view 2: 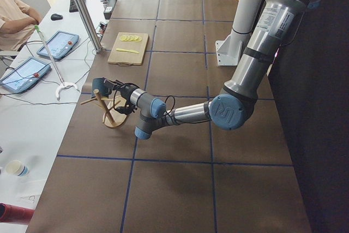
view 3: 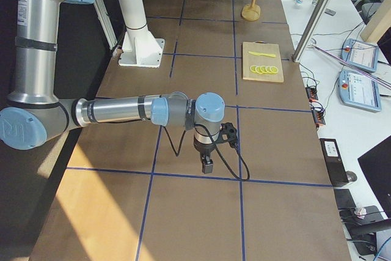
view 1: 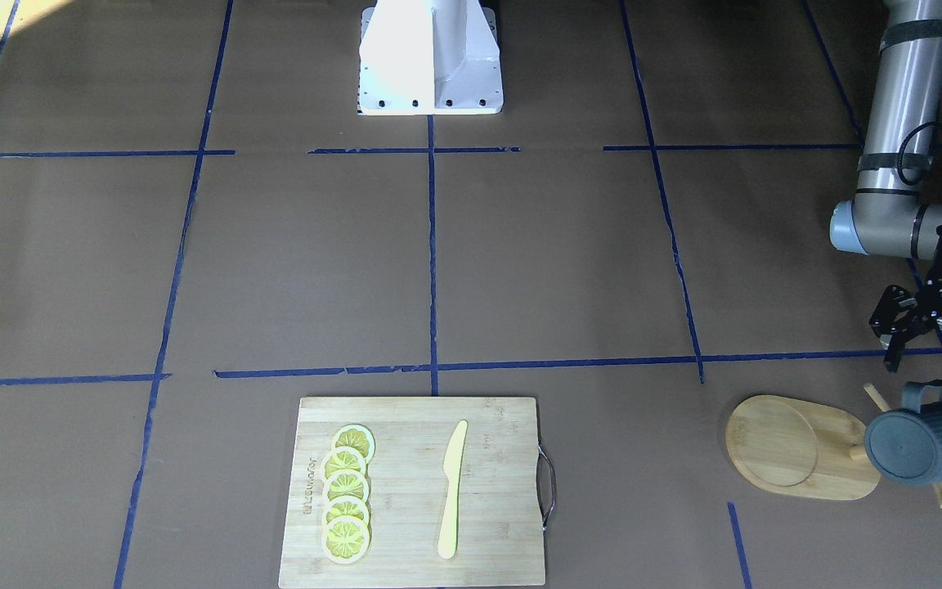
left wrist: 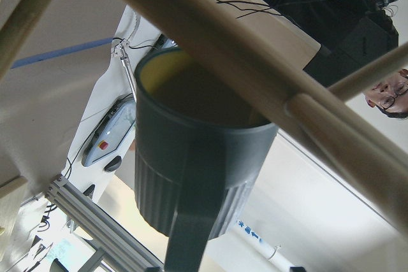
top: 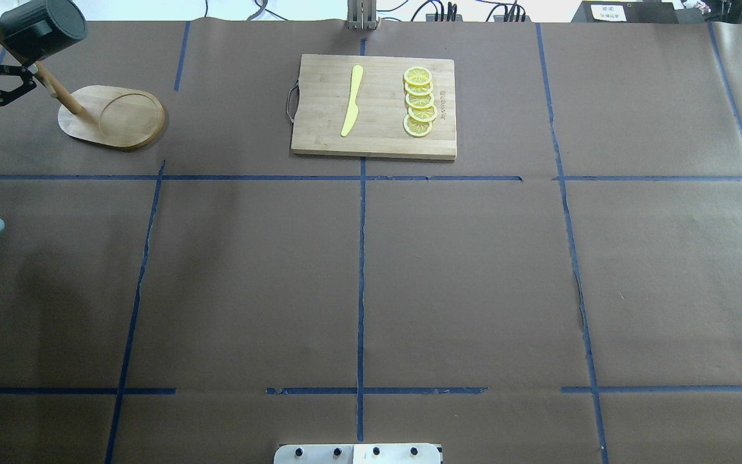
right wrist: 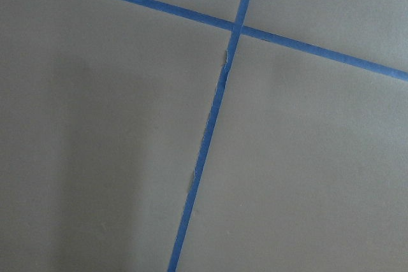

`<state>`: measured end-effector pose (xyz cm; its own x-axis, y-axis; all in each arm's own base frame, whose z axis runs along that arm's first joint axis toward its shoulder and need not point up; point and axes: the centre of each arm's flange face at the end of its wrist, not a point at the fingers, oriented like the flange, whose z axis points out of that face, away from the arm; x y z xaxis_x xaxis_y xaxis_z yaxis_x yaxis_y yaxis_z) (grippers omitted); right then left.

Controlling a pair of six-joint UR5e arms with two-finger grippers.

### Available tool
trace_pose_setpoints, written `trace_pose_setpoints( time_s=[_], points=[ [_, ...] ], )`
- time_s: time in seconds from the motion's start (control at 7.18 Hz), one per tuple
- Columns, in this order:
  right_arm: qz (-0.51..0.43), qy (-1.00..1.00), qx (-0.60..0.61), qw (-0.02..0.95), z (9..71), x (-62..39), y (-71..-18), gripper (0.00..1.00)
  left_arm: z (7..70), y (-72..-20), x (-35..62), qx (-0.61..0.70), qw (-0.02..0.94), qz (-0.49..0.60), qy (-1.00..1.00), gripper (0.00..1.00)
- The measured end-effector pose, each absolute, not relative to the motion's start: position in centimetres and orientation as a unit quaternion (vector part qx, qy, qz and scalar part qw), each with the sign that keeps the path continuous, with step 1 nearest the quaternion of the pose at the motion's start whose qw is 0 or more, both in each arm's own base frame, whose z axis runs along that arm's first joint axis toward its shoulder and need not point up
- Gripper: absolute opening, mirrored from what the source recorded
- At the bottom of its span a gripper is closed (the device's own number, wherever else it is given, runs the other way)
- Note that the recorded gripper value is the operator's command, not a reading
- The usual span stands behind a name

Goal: Hang cup on storage rack
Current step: 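Hook the mug handle onto a rack peg with the left gripper, then release the mug and withdraw the left gripper from the rack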

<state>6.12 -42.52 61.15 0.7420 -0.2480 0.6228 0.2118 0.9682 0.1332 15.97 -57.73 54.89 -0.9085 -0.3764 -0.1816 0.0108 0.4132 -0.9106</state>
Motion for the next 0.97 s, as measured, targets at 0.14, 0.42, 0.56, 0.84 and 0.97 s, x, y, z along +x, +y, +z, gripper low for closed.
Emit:
trace_pose_setpoints(
  time_s=[0.14,0.42,0.56,0.84,0.97],
  points=[
    [-0.123,-0.337,0.026,0.933,61.2,6.1,-42.5,1.0,55.8,-56.3,15.2,-0.111,0.18,-0.52,0.828,1.0],
    [-0.121,-0.338,0.025,0.933,61.3,6.1,-42.5,1.0,55.9,-52.5,13.2,-0.061,0.205,-0.476,0.853,1.0],
    [-0.12,-0.338,0.023,0.933,61.4,6.1,-42.5,1.0,55.6,-50.1,12.4,-0.02,0.245,-0.444,0.861,1.0],
    [-0.119,-0.338,0.021,0.933,61.6,6.1,-42.4,1.0,55.4,-45.7,12.1,0.066,0.372,-0.346,0.859,1.0],
    [-0.119,-0.338,0.02,0.933,61.7,6.1,-42.4,1.0,56.1,-44.2,12.4,0.122,0.445,-0.286,0.84,1.0]
  ],
)
